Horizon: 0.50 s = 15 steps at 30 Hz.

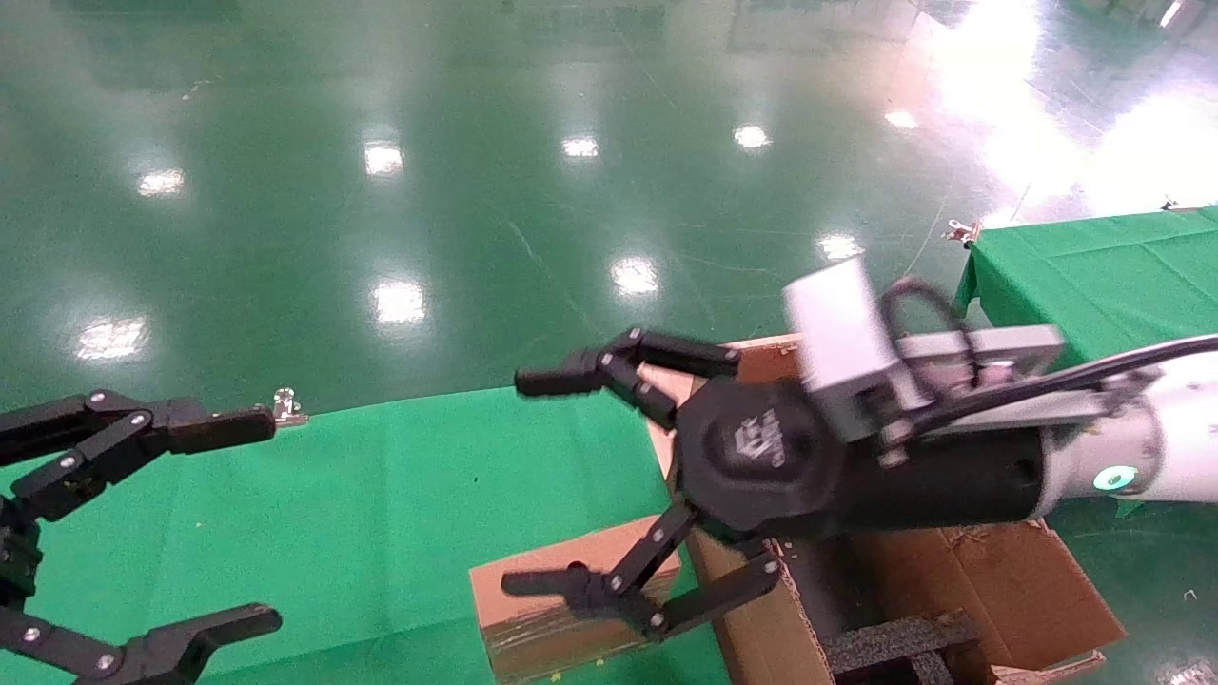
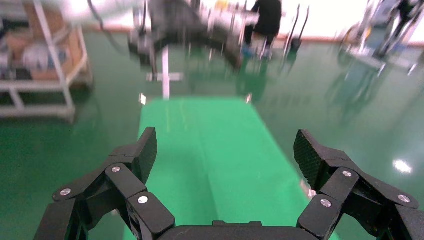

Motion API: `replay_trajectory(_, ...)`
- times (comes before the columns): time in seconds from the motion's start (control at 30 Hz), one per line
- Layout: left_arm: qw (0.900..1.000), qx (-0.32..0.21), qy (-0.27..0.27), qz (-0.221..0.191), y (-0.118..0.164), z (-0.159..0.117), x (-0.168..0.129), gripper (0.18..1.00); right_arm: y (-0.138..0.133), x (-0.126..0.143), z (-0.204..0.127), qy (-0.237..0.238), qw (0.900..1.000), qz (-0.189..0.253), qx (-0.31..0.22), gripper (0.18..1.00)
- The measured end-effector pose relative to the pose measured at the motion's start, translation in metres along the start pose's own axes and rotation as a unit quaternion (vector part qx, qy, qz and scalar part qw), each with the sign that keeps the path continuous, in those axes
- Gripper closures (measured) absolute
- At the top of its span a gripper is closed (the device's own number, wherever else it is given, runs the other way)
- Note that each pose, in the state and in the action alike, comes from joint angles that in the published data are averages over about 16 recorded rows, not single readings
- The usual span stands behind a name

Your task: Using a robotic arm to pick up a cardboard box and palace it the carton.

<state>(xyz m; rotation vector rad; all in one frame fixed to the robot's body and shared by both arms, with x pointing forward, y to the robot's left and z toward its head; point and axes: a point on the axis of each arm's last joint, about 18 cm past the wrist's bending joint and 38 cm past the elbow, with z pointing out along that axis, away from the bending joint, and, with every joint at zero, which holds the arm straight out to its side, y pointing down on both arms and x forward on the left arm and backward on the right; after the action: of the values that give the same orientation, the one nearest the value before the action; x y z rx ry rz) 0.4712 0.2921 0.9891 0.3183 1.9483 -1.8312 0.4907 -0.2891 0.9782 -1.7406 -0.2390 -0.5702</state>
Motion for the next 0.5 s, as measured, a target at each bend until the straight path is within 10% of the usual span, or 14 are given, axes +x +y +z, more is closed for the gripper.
replay_trajectory(0.5, 1.0000, 0.000, 0.000, 0.000, 0.000, 0.000, 0.000, 0.591, 0.059, 0.027, 0.057, -0.046, 0.974, -0.054, -0.214, 0.178)
